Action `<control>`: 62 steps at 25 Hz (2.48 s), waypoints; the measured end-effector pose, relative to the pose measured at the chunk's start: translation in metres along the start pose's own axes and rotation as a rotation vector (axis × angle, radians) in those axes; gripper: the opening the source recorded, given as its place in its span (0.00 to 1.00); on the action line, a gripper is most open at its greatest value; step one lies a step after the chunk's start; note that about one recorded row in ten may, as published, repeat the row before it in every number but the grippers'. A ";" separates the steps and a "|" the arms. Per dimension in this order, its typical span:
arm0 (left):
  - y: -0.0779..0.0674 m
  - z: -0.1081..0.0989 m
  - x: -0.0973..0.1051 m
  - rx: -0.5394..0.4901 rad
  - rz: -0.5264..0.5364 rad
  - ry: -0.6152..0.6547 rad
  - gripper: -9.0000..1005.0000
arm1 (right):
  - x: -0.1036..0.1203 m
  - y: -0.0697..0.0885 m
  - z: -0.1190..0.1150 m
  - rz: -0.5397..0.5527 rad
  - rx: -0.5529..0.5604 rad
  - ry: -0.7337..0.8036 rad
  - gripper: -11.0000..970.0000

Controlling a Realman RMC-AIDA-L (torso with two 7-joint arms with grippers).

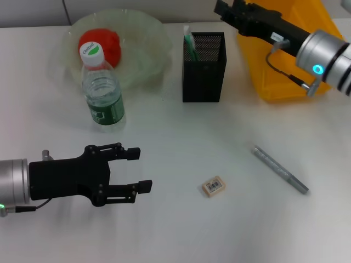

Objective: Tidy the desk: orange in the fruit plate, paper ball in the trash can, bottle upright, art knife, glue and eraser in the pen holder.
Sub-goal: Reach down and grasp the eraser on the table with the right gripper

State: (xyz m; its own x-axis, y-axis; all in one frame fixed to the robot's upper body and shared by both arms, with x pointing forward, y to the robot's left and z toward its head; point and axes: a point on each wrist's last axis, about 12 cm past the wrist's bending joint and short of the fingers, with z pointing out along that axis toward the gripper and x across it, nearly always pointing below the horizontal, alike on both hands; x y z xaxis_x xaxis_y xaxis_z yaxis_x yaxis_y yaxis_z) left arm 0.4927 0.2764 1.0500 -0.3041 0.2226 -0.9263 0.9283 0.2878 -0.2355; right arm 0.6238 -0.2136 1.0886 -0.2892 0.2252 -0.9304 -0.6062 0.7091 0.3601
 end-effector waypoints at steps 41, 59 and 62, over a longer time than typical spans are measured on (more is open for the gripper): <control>-0.001 -0.005 0.000 0.031 -0.006 0.034 0.79 | -0.001 0.133 0.033 -0.742 -0.452 1.329 0.67; 0.001 -0.003 -0.001 0.023 -0.003 0.038 0.79 | 0.008 0.134 0.035 -0.797 -0.496 1.364 0.51; 0.002 -0.003 0.000 0.020 -0.004 0.039 0.79 | 0.009 0.134 0.035 -0.796 -0.497 1.372 0.50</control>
State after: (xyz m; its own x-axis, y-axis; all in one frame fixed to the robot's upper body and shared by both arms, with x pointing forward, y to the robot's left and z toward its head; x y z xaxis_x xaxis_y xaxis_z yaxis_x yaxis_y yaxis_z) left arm 0.4938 0.2801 1.0510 -0.3157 0.2581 -0.9131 0.9309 0.2707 -0.2454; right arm 0.5657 -0.0934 1.1260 -0.0430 -0.9724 -0.2292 -0.9956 0.0224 0.0914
